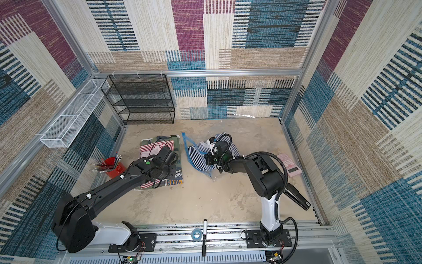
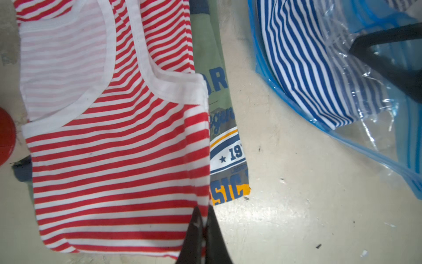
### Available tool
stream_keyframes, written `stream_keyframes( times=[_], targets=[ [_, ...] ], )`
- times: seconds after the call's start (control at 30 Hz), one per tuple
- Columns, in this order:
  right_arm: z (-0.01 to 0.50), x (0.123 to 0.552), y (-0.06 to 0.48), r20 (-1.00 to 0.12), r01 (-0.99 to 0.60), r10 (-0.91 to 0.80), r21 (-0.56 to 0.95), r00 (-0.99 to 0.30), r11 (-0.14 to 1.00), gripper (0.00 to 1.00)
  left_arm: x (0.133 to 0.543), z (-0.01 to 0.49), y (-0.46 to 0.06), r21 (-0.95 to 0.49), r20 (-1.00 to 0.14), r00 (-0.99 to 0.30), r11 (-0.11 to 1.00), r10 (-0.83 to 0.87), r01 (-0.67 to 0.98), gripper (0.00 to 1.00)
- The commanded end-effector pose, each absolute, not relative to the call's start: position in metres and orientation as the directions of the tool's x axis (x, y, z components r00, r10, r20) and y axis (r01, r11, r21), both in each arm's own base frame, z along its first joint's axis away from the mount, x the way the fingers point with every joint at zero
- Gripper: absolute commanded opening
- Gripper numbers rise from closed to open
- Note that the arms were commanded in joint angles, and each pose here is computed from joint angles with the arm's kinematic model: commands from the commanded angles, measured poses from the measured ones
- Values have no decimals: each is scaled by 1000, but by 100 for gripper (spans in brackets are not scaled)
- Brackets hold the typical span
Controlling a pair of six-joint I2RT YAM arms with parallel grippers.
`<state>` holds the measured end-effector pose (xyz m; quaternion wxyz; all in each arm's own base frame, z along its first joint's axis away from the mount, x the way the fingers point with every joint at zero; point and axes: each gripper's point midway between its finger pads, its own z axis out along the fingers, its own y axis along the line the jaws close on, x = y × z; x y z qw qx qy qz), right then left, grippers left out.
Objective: Take the tank top out of the vacuum bag
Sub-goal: Adjust the tank top.
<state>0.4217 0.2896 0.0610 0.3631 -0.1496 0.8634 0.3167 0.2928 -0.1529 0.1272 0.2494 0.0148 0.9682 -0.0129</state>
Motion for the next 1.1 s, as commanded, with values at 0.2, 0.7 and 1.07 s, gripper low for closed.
stream_keyframes(
  times=[0.2,0.7,1.07],
  targets=[
    [63,423,293,-723,-497,-28,445,-690,745,0,299,126,-168,-78,-506,-861,992,45,98,37],
    [61,423,294,-718,-497,-30,450,-695,742,0,322,75,-28,27,-368,-881,944,-297,-329,39],
    [58,424,294,-715,-496,-35,449,-699,743,0,348,95,-32,-54,-413,-856,946,-312,-319,41]
  ],
)
